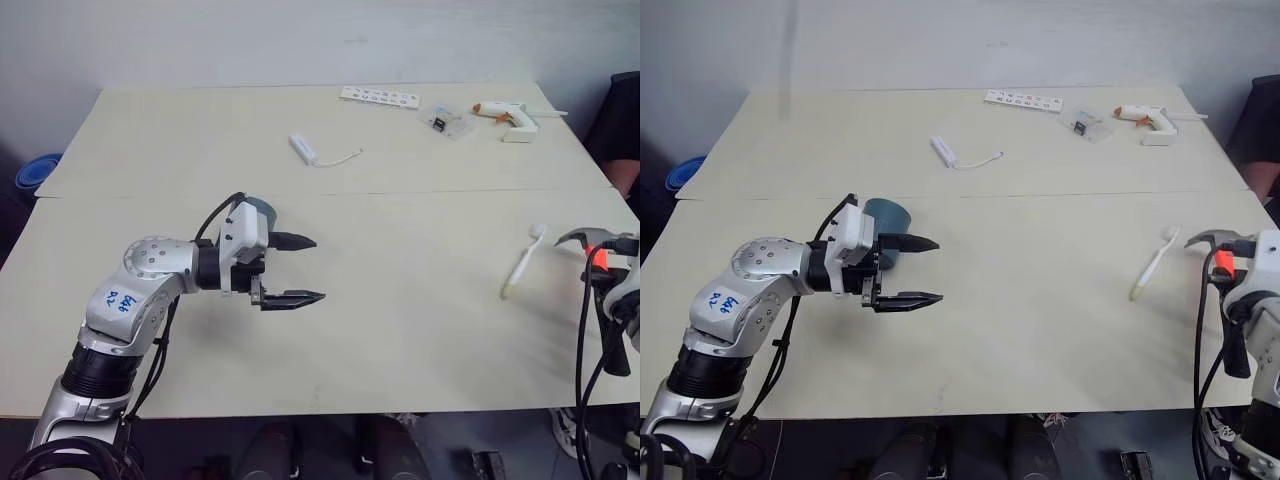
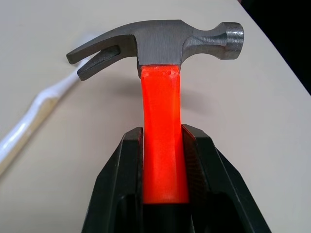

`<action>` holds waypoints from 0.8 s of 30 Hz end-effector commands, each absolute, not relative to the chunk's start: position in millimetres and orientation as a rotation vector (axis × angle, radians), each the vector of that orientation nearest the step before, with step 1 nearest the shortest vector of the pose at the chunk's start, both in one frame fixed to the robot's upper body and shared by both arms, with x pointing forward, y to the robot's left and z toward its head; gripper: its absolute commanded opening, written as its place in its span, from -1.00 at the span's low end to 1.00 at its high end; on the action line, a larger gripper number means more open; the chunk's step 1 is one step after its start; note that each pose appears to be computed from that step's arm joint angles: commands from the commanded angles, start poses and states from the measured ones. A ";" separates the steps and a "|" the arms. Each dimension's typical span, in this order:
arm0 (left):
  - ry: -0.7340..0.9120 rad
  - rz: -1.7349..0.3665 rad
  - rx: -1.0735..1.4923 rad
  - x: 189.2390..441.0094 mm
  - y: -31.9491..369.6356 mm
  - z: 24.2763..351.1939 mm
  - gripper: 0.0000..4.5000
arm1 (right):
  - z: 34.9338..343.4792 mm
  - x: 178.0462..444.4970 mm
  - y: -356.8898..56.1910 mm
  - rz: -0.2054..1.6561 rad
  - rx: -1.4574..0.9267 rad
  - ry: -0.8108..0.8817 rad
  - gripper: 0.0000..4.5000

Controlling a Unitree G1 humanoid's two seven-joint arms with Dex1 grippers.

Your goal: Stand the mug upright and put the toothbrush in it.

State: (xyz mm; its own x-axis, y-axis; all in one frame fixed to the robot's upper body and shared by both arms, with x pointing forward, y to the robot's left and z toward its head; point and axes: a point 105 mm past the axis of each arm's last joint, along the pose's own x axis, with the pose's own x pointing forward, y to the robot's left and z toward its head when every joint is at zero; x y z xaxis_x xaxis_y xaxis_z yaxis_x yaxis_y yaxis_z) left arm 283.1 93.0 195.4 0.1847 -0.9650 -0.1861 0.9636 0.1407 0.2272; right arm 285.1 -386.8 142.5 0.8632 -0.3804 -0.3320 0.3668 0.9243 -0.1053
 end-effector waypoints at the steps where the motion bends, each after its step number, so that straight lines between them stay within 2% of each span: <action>1: -0.057 -1.398 0.352 282.3 90.7 205.4 1.00 | 150.7 275.1 -409.4 -0.474 -0.090 0.305 -0.67; 3: -0.061 -1.394 0.354 283.0 91.3 206.9 1.00 | 142.9 276.4 -410.2 -0.456 -0.062 0.313 -0.67; 5: -0.064 -1.394 0.356 282.9 91.7 208.4 1.00 | 141.2 280.7 -407.5 -0.425 -0.031 0.302 -0.35; 6: -0.067 -1.395 0.356 282.6 91.8 209.5 1.00 | 140.8 282.4 -406.4 -0.409 -0.024 0.302 -0.28; 8: -0.070 -1.396 0.357 282.6 91.9 210.9 1.00 | 140.5 284.4 -405.5 -0.394 -0.025 0.305 0.00; 14: -0.089 -1.374 0.370 281.8 96.0 217.8 1.00 | 161.1 291.1 -401.3 -0.316 -0.245 0.343 0.91; 17: -0.120 -1.283 0.356 285.4 109.9 230.5 1.00 | 200.8 308.3 -353.0 -0.054 -0.479 0.266 0.91; 21: -0.171 -1.142 0.229 287.3 141.1 259.2 1.00 | 244.4 318.3 -287.6 0.226 -0.461 0.162 0.91; 24: -0.179 -0.982 0.133 294.3 176.0 278.2 1.00 | 257.1 313.7 -231.4 0.492 -0.406 0.130 0.91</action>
State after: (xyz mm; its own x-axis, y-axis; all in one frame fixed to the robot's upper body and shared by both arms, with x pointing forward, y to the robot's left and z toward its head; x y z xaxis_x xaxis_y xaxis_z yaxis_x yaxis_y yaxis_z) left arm 295.0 158.4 261.2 0.4833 -0.8749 0.0322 0.8541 0.4793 0.2018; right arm 322.1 -256.1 252.4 0.9256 0.3179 -0.2054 -0.3740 0.8514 -0.3678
